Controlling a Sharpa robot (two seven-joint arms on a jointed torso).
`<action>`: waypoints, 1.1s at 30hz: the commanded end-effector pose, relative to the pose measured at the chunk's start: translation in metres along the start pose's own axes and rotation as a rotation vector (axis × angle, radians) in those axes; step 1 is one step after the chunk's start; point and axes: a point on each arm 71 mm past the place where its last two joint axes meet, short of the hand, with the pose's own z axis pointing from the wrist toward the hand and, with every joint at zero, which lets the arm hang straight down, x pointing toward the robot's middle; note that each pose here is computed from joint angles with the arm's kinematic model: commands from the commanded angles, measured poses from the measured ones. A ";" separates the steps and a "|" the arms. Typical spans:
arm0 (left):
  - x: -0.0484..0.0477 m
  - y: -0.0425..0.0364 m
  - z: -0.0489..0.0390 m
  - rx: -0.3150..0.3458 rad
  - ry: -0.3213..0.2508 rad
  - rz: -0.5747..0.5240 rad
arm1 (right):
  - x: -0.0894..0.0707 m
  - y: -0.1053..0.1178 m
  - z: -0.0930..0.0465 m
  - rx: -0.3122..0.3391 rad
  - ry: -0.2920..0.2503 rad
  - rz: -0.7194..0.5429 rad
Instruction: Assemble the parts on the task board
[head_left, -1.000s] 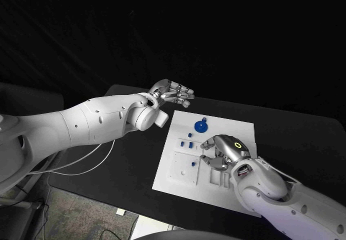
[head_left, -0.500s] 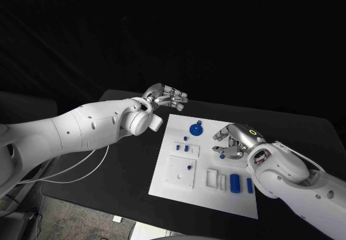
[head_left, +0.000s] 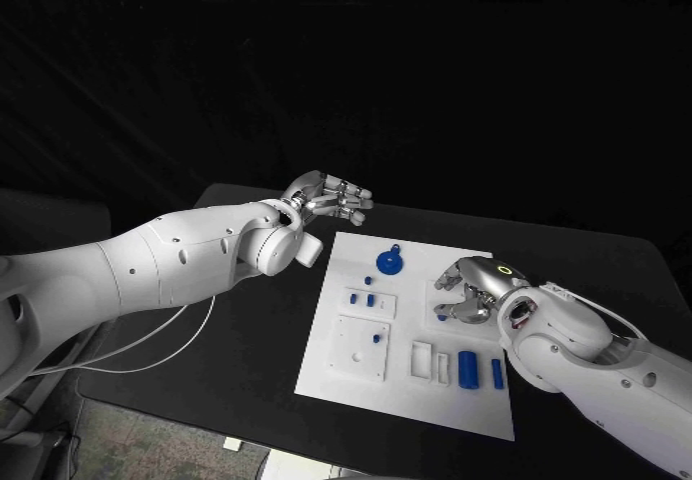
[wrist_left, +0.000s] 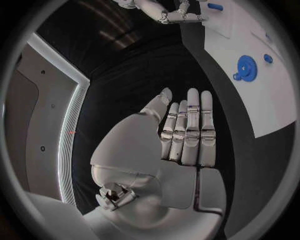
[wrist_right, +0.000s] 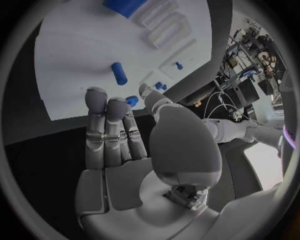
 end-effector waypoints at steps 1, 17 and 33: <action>0.0019 -0.0022 0.0007 0.015 0.005 -0.009 | 0.005 -0.002 0.001 0.013 0.046 -0.044; 0.0017 -0.0014 0.0010 0.008 0.011 -0.011 | 0.018 -0.005 0.005 0.023 0.078 -0.063; 0.0012 -0.0009 0.0011 0.005 0.011 -0.011 | 0.026 -0.004 0.006 0.022 0.089 -0.059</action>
